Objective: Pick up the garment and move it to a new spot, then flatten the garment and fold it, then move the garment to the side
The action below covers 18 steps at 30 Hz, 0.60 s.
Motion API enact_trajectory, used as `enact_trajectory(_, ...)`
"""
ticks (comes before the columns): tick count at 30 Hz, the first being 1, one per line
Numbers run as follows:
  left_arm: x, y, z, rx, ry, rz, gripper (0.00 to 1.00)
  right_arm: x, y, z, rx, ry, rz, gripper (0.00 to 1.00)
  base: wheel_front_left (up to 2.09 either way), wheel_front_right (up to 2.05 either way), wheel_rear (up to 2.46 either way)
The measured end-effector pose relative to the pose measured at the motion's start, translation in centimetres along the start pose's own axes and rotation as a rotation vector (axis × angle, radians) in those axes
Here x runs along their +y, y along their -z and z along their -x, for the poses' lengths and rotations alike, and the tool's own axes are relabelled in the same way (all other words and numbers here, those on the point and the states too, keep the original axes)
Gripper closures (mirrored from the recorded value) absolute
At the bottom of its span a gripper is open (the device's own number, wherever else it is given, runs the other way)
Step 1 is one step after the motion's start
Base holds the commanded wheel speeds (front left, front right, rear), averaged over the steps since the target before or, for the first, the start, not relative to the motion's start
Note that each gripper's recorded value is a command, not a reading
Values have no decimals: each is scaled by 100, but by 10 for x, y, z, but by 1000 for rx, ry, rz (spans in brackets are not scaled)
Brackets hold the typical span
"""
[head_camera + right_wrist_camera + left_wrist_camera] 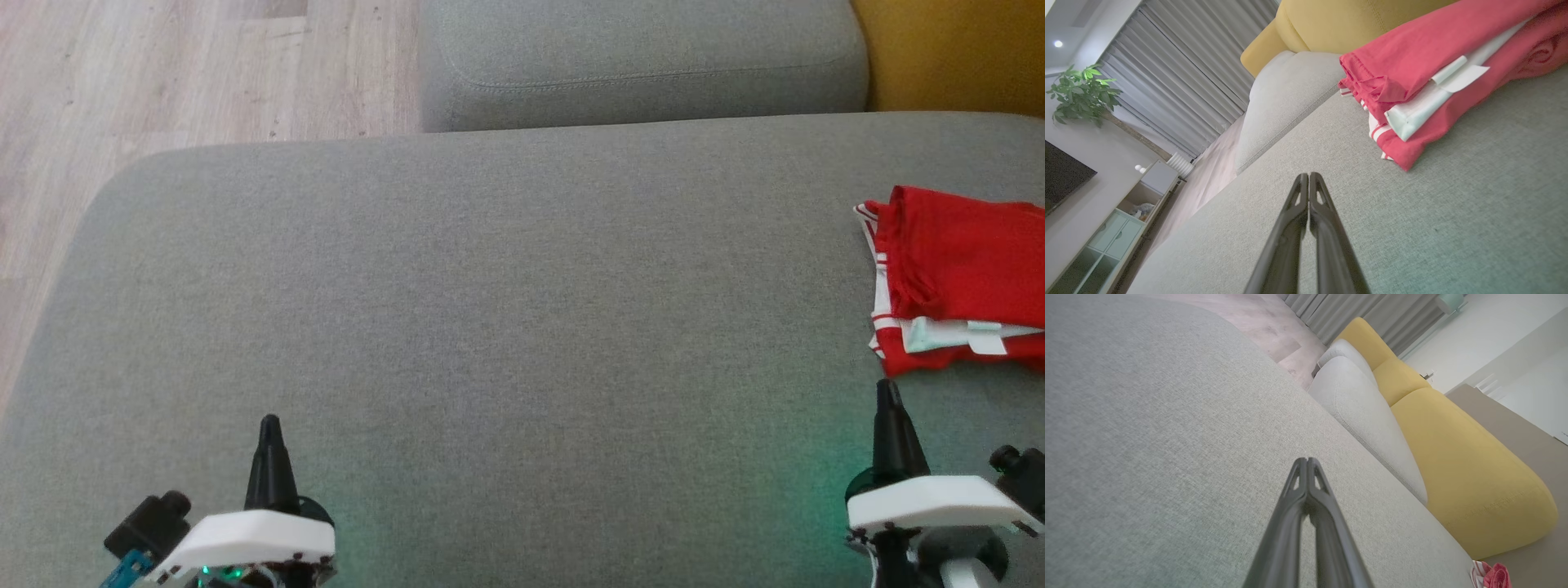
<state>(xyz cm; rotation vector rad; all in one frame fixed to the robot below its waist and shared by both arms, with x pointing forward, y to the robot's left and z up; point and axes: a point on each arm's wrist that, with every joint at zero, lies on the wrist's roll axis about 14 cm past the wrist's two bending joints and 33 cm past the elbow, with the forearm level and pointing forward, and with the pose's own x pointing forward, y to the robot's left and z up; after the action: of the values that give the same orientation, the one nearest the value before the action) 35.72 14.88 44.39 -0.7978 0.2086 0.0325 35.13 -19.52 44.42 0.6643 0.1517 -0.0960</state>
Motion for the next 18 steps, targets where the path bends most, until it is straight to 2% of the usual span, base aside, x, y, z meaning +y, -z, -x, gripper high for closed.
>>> enact_trajectory(18,5,-8,-2,0,-14,178,100,1,-8,-5,-7,8,-207,100,0,0,0)
